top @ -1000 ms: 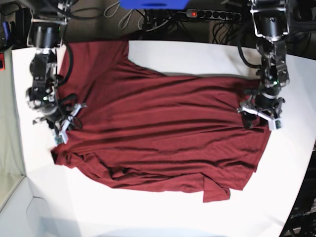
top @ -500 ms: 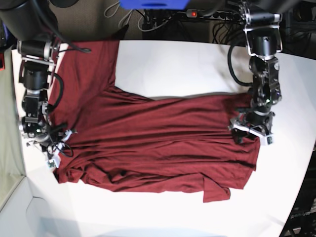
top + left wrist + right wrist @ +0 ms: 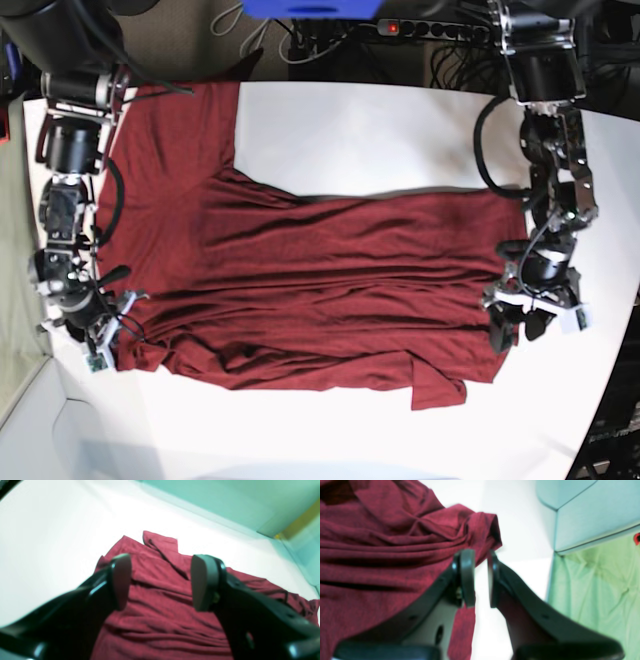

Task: Layout the t-shirt on the table in an organized manner, then fold the t-shirt properly
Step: 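Pull the shirt edges with both grippers away from the robot to flatten, then release the shirt and raise both grippers off the fabric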

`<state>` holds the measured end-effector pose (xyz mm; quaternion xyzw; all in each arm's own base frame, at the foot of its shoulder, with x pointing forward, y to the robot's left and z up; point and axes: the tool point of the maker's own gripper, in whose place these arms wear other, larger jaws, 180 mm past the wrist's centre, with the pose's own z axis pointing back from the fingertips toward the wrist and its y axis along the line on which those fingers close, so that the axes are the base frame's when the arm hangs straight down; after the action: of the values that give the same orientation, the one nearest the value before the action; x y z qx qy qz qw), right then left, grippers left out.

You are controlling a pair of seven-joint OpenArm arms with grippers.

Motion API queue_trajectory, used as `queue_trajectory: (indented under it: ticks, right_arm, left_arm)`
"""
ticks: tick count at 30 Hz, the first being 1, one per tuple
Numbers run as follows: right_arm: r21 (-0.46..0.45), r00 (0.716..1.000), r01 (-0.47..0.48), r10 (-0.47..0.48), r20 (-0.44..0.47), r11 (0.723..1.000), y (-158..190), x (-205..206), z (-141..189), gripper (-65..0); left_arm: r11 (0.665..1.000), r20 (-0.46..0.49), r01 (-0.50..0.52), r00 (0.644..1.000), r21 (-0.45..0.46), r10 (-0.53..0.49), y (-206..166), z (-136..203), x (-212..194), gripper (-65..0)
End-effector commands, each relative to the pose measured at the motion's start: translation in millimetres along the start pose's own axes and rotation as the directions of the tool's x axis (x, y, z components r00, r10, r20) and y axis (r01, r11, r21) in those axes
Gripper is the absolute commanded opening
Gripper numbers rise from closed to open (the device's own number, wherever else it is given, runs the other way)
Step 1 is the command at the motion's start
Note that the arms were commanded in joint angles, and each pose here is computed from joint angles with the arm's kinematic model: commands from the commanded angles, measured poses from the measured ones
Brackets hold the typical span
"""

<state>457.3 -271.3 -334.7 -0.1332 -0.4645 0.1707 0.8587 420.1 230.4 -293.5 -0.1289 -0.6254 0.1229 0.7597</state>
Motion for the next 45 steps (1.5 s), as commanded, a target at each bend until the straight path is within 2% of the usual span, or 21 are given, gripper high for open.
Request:
queue_trajectory:
  ticks: [1,6,12,15,18,25,30,33,37,39,42,45]
  right_arm:
    - [-0.025,0.997,0.008,-0.006,0.082,1.000,-10,32,1,-56.9]
    - [0.016,0.994,0.055,-0.056,0.094,0.998,4,52,-13,-56.9]
    - [0.103,0.992,0.124,-0.127,0.020,0.987,28,53,-41,-56.9]
    - [0.141,0.989,0.146,-0.146,-0.007,0.979,45,51,-48,-56.9]
    - [0.150,0.989,0.149,-0.148,-0.014,0.977,50,48,-49,-56.9]
    - [0.168,0.988,0.155,-0.151,-0.039,0.973,63,36,-49,-56.9]
    - [0.175,0.987,0.156,-0.146,-0.072,0.972,71,16,-47,-57.0]
    - [0.155,0.987,0.147,-0.135,-0.086,0.977,62,2,-44,-57.3]
    - [0.102,0.994,0.107,-0.106,-0.022,0.989,44,11,-29,-57.3]
    - [0.046,0.998,0.064,-0.065,0.017,0.997,26,14,-12,-57.3]
    - [-0.035,0.999,0.018,-0.017,0.032,0.999,5,6,20,-57.2]
    - [-0.128,1.000,0.026,-0.025,0.010,0.991,-17,-14,56,-57.0]
  left_arm:
    - [1.000,0.058,0.005,0.998,-0.009,-0.004,-1,-9,24,-27.9]
    - [0.997,-0.036,-0.054,0.998,0.062,0.056,23,-49,0,-27.9]
    - [0.995,-0.229,0.084,0.971,0.052,-0.070,10,-95,-35,-27.9]
    - [0.990,-0.242,0.134,0.963,0.041,-0.120,4,-110,-37,-27.9]
    - [0.987,-0.264,0.150,0.955,0.050,-0.132,6,-115,-55,-27.9]
    - [0.979,-0.249,0.193,0.953,0.060,-0.173,13,-115,-76,-27.9]
    - [0.980,-0.213,0.195,0.960,0.048,-0.181,6,-117,-72,-27.9]
    - [0.981,-0.178,0.187,0.968,0.048,-0.176,3,-123,-56,-27.9]
    - [0.981,-0.097,0.193,0.977,0.017,-0.191,-14,-135,-22,-27.9]
    - [0.979,-0.055,0.202,0.978,-0.010,-0.202,-27,-137,-8,-27.9]
    - [0.975,-0.050,0.214,0.975,-0.062,-0.217,-47,-131,-6,-27.9]
    - [0.965,-0.029,0.231,0.971,-0.121,-0.236,-73,-120,-2,-27.9]
